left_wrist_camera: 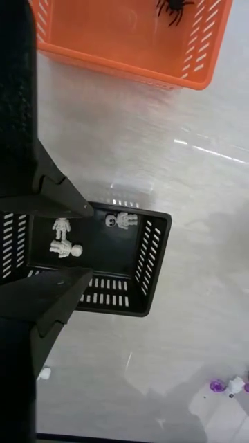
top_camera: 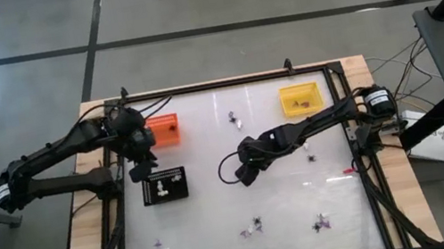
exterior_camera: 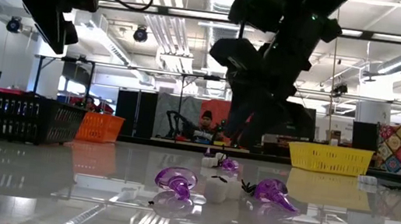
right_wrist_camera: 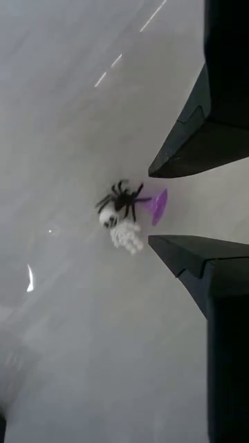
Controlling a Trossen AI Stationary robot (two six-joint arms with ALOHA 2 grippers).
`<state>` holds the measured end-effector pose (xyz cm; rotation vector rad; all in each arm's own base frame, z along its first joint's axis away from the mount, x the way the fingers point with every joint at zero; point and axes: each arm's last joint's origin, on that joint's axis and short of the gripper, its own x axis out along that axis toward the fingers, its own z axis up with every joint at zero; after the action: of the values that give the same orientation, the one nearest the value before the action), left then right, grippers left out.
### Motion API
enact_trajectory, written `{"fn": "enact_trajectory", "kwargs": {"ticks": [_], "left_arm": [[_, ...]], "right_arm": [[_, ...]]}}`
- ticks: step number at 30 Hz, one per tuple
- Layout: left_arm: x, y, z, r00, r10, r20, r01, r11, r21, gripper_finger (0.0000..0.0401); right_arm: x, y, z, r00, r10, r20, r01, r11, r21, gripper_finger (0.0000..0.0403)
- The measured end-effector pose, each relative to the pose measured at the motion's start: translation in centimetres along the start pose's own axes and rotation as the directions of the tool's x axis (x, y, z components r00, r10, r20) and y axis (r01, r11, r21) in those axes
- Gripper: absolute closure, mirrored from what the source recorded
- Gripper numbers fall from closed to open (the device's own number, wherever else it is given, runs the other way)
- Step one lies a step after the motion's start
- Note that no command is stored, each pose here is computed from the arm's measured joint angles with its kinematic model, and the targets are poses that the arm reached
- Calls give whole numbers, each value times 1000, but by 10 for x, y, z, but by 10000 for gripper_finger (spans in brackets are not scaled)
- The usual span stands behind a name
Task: Sort Halloween decoration
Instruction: Put the purple witch hat toy into the yellow bin
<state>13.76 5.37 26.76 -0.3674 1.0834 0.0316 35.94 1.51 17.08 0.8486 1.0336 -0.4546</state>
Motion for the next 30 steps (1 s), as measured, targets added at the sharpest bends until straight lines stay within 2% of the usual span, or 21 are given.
{"fn": "enact_trajectory", "kwargs": {"ticks": [3, 9, 30], "left_arm": [[0, 0, 0, 1000, 0, 0, 0, 1000, 0, 292], [0, 0, 0, 1000, 0, 0, 0, 1000, 0, 292], [1, 0, 2, 1000, 1, 11, -1, 1000, -11, 292]], "right_arm": [[3, -2, -4, 1000, -3, -5, 3, 1000, -2, 272], [11, -4, -9, 998, 65, 17, -65, 998, 12, 275], [21, -15, -16, 994, 100, 44, -100, 995, 8, 275]]}}
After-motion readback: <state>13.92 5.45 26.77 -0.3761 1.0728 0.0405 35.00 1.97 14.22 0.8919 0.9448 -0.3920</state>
